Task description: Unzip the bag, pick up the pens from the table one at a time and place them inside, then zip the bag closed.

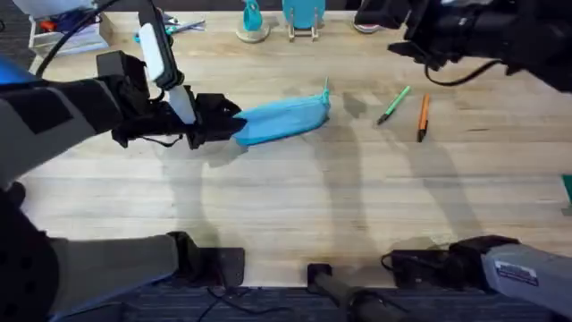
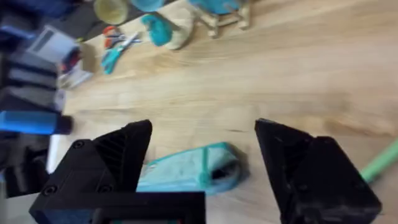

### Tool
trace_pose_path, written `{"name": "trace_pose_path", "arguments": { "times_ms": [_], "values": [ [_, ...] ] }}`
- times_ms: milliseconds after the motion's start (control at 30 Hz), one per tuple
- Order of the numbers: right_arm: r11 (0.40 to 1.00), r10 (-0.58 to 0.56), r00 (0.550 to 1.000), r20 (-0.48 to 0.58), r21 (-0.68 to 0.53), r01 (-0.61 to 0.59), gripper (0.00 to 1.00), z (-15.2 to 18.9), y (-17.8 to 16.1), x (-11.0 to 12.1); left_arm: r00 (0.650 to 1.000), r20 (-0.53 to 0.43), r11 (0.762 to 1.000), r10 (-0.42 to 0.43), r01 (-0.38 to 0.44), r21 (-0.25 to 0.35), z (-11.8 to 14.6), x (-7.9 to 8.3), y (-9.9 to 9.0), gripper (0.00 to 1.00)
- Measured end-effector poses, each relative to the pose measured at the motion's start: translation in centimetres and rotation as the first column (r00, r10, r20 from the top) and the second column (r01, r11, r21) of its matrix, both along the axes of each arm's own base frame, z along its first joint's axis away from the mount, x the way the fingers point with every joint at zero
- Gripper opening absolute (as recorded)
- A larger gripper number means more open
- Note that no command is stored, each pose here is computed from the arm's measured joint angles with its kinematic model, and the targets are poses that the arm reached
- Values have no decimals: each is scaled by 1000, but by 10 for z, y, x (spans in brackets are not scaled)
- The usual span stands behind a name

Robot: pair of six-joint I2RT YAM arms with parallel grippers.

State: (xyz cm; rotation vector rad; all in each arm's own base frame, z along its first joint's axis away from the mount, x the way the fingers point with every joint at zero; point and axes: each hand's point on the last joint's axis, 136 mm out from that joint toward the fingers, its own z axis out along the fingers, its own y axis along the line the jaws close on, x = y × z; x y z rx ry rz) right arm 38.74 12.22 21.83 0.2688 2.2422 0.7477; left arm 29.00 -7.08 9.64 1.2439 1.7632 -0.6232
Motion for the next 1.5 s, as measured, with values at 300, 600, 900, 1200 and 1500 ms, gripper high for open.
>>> {"name": "trace_pose_path", "arguments": {
  "times_ms": [300, 600, 900, 1200, 1500],
  "values": [
    [999, -37, 993, -112, -42, 33, 996, -3, -5, -43, 1000, 0, 1000, 0, 0, 0, 0, 0, 0, 42],
    [1000, 6, 967, -253, 5, -5, 996, -20, 5, -69, 1000, 0, 1000, 0, 0, 0, 0, 0, 0, 42],
    [999, 25, 960, -280, 46, -13, 996, -21, 15, -74, 1000, 0, 1000, 0, 0, 0, 0, 0, 0, 42],
    [995, 83, 939, -335, -20, -95, 997, -51, 34, -73, 1000, 0, 1000, 0, 0, 0, 0, 0, 0, 42],
    [989, 125, 952, -278, -36, -141, 996, -60, 55, -52, 1000, 0, 1000, 0, 0, 0, 0, 0, 0, 42]
  ]
}}
